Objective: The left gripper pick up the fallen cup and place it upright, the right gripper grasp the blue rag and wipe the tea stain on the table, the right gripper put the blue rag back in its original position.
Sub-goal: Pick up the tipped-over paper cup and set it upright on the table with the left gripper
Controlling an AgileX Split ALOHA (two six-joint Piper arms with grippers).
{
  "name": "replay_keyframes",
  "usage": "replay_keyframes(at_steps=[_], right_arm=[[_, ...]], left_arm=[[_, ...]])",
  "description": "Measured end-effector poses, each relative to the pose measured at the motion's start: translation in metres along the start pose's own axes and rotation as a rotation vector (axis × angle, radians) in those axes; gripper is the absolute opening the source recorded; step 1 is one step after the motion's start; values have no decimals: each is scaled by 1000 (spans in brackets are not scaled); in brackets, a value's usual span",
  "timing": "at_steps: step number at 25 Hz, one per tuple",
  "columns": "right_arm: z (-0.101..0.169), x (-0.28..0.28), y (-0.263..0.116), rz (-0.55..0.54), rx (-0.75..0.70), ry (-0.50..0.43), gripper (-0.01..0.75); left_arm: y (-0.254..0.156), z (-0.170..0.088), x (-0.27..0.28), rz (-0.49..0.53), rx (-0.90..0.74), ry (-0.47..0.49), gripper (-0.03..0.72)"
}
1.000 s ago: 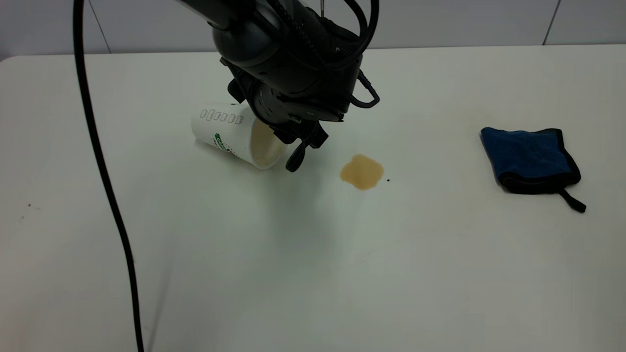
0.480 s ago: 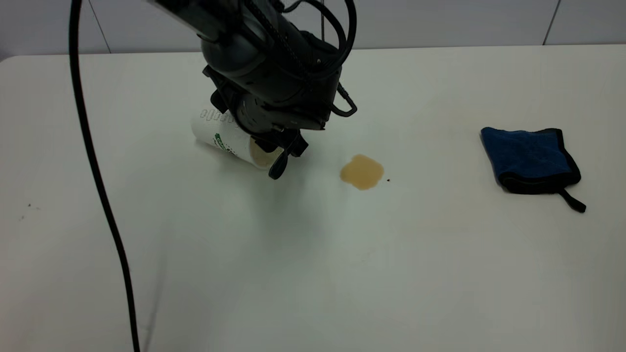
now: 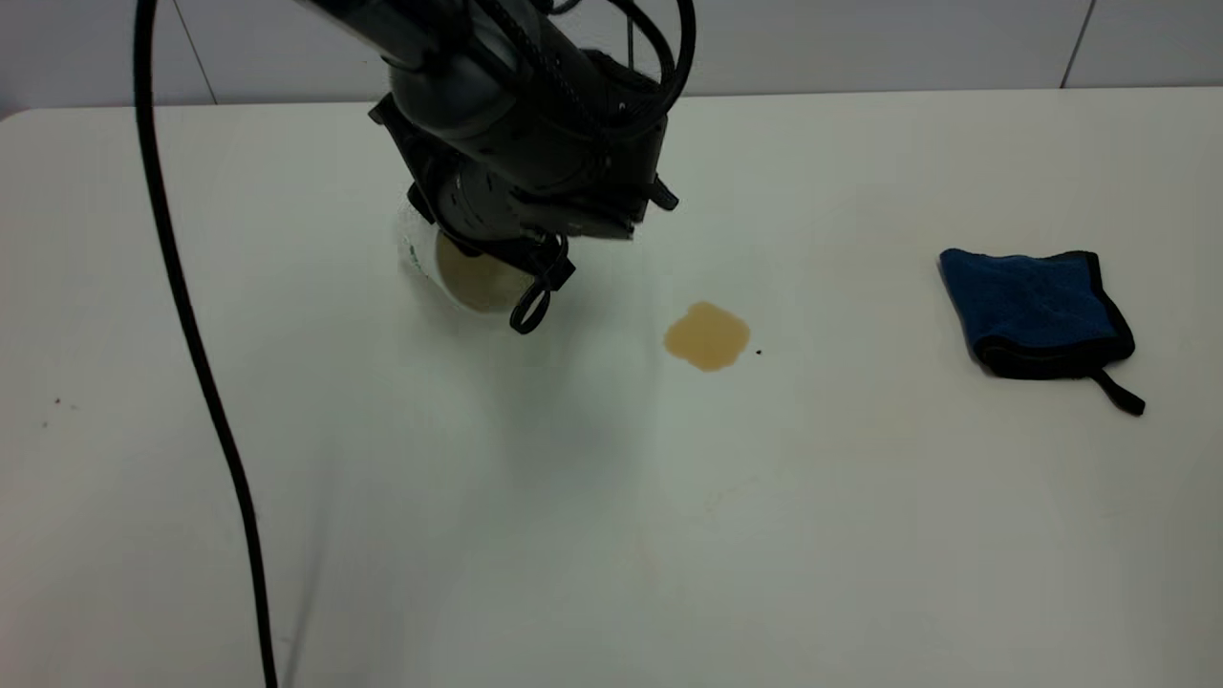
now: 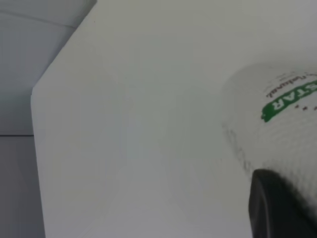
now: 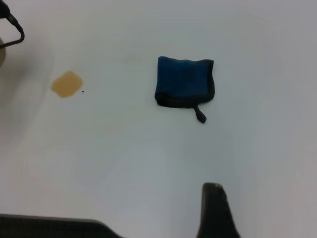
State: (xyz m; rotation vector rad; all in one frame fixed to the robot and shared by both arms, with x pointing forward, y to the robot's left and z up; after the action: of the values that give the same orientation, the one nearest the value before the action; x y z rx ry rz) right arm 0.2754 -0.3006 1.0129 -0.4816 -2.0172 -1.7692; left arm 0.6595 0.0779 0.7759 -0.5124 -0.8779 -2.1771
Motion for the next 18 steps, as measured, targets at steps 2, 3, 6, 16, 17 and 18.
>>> replay_keyframes(at_steps=[2,3,6,16,17,18], right_arm=[[0,0,0,0,0,0,534],[0,0,0,0,0,0,534],[0,0,0,0,0,0,534],[0,0,0,0,0,0,534],[0,0,0,0,0,0,534],[0,0,0,0,0,0,534]], left_arm=[[12,10,15,7,-22,-56,7],[18,17,23,16,-20,-86,5],[33,46,42,52,1,-208,4],[8,86,12,354,195,-759,4],[8,86,12,359,224,-815,4],[10,86,13,353,237,-864,4]])
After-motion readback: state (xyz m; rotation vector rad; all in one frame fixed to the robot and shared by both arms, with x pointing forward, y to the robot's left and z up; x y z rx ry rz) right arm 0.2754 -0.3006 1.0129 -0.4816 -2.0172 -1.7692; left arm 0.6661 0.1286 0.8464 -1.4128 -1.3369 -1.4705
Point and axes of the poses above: a point on each arm's last joint axis where the gripper is mounted, x pointing back along that axis away from the gripper, z along the wrist's bending axis when the last joint is at zero, y = z × x, the point moved 5 cm from there along -x, pointing out along that axis toward the gripper, and after that the axes turned 9 degrees about x, right-handed, at the moved point
